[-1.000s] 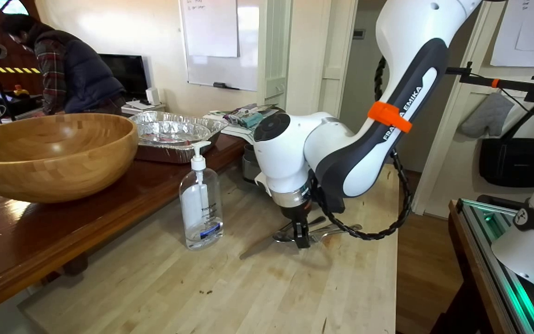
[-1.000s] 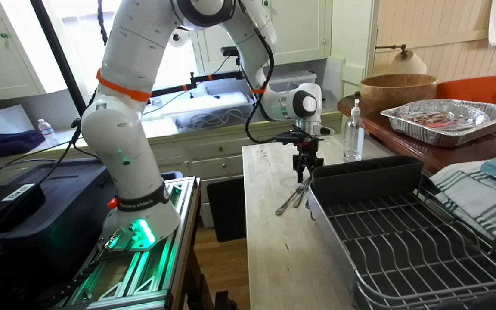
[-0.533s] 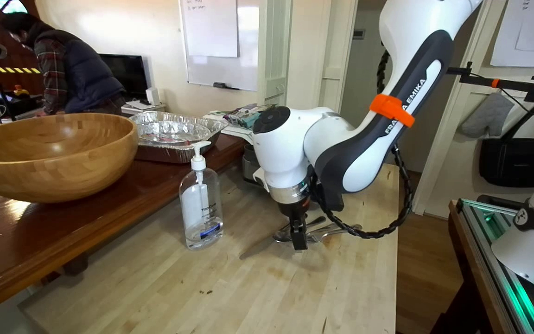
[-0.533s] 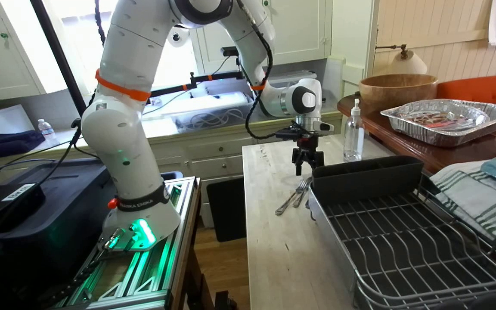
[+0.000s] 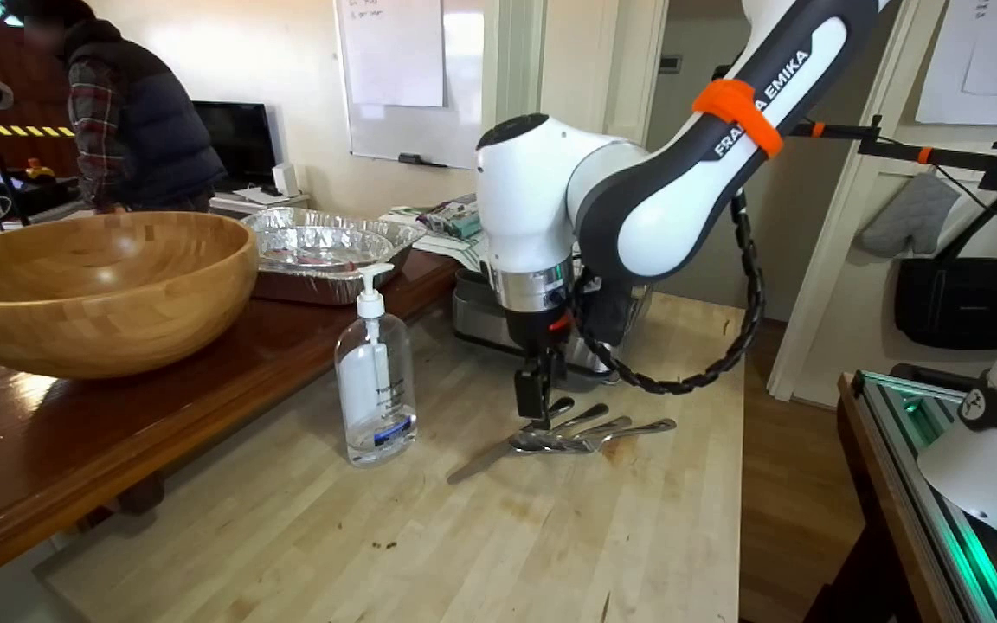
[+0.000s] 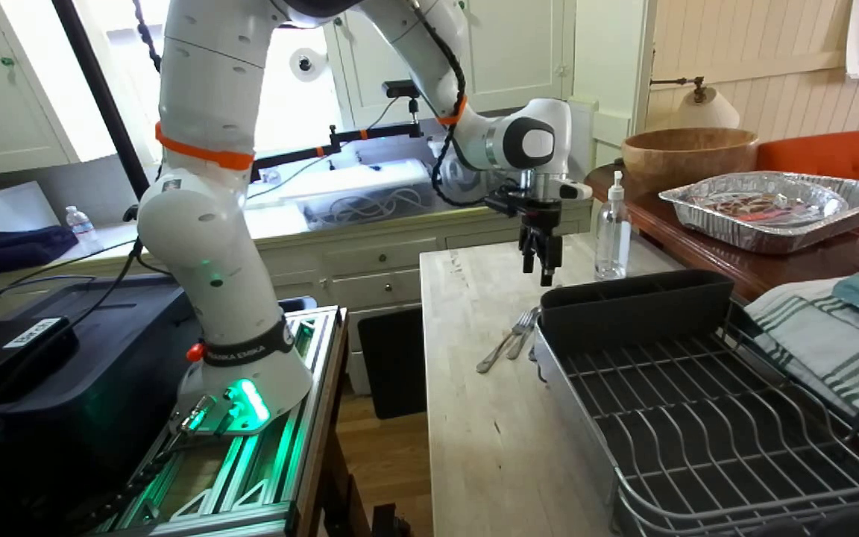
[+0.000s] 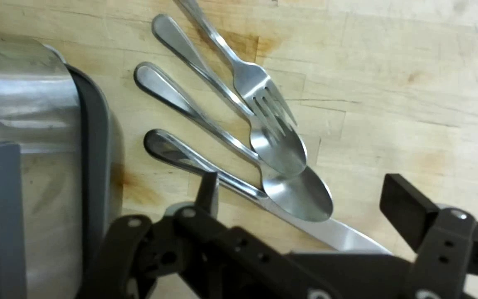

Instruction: Take the fork out of the dishrack.

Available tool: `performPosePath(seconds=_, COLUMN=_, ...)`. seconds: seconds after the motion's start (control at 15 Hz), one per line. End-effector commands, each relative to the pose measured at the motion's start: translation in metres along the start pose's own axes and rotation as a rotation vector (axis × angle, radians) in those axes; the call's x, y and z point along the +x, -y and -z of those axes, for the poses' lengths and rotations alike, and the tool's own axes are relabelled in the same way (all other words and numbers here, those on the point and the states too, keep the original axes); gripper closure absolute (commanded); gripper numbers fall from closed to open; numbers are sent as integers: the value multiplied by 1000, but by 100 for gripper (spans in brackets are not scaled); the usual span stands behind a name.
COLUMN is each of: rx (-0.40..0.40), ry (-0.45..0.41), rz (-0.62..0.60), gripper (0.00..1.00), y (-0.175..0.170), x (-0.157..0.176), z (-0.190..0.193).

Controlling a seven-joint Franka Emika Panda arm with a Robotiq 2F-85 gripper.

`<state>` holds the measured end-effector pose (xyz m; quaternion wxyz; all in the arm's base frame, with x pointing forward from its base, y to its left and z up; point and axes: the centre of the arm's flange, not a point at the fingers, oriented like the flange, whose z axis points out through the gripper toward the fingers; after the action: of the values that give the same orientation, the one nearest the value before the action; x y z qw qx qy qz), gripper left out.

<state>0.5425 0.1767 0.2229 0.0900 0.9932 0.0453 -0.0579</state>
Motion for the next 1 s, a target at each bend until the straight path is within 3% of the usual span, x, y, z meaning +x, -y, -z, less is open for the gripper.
performPosePath(seconds=0.0, rx=49, ry=-11, rz=-170, gripper=0, y=-25, x=-22, z=29)
performPosePath(seconds=0.33, rx=94, ry=-16, rz=-302, gripper=0, y=-52, x=-40, z=57)
performPosePath(seconds=0.93, rx=122, ry=-98, rz=-318, gripper=0, y=-93, x=-78, z=89)
